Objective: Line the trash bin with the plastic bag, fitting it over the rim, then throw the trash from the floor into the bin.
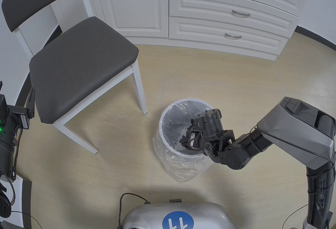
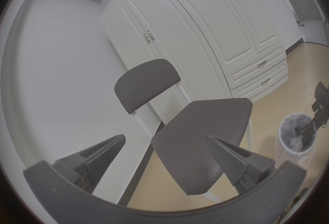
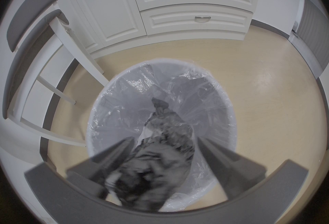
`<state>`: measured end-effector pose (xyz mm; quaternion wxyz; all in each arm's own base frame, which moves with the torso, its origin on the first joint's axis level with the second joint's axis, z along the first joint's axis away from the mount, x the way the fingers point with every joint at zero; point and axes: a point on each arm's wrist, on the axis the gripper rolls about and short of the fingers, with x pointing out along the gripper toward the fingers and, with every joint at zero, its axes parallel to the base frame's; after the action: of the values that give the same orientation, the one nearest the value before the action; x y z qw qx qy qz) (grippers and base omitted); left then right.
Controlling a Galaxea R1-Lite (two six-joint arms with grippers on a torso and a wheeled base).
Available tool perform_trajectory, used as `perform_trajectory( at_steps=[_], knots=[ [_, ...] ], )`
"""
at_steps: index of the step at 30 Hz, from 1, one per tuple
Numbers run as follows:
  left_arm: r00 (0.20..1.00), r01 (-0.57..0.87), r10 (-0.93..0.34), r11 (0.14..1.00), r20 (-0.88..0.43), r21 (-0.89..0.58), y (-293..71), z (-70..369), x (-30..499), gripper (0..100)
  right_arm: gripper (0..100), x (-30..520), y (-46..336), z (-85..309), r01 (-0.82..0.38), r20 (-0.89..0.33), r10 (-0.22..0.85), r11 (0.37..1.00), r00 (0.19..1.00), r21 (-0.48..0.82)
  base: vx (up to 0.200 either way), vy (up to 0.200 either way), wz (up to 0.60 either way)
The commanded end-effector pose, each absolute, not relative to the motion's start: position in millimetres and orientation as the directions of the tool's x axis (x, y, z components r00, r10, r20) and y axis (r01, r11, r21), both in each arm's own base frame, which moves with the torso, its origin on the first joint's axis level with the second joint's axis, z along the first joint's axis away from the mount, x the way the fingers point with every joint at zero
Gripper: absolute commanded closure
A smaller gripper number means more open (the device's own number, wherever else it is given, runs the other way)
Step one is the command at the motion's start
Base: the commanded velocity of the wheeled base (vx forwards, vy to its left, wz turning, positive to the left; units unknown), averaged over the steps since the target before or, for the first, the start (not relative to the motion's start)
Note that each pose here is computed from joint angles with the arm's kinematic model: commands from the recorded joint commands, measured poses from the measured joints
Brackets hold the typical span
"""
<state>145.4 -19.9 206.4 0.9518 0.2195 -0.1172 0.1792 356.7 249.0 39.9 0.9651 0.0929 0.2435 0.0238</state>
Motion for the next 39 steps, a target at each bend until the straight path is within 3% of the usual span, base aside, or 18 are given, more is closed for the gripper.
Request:
perform_trajectory(
  at_steps=[1, 15, 26, 32, 37, 39],
  knots=[
    [0.906, -0.398, 0.295, 0.837, 0.302, 0.376, -19, 206, 146, 0, 0, 355, 250, 47, -0.008, -0.454, 0.100, 0.980, 0.885, 0.201, 0.000, 0.000, 0.00],
    [0.902, -0.408, 0.305, 0.833, 0.306, 0.373, -18, 208, 146, 0, 0, 352, 251, 53, 0.011, -0.434, 0.070, 0.983, 0.898, 0.182, 0.000, 0.000, 0.00],
    [0.902, -0.409, 0.306, 0.832, 0.304, 0.375, -17, 207, 146, 0, 0, 332, 244, 98, -0.011, -0.372, 0.089, 0.978, 0.924, 0.206, 0.000, 0.000, 0.00],
    [0.927, -0.351, 0.253, 0.844, 0.276, 0.405, -19, 199, 148, 0, 0, 306, 220, 115, -0.028, -0.369, 0.048, 0.998, 0.928, 0.061, 0.000, 0.000, 0.00],
    [0.952, -0.278, 0.189, 0.863, 0.241, 0.422, -21, 190, 149, 0, 0, 287, 203, 132, -0.045, -0.348, 0.047, 0.999, 0.936, 0.012, 0.000, 0.000, 0.00],
    [0.972, -0.183, 0.100, 0.891, 0.213, 0.416, -26, 182, 148, 0, 0, 275, 187, 138, -0.053, -0.326, 0.038, 0.998, 0.945, -0.036, 0.000, 0.000, 0.00]
  ],
)
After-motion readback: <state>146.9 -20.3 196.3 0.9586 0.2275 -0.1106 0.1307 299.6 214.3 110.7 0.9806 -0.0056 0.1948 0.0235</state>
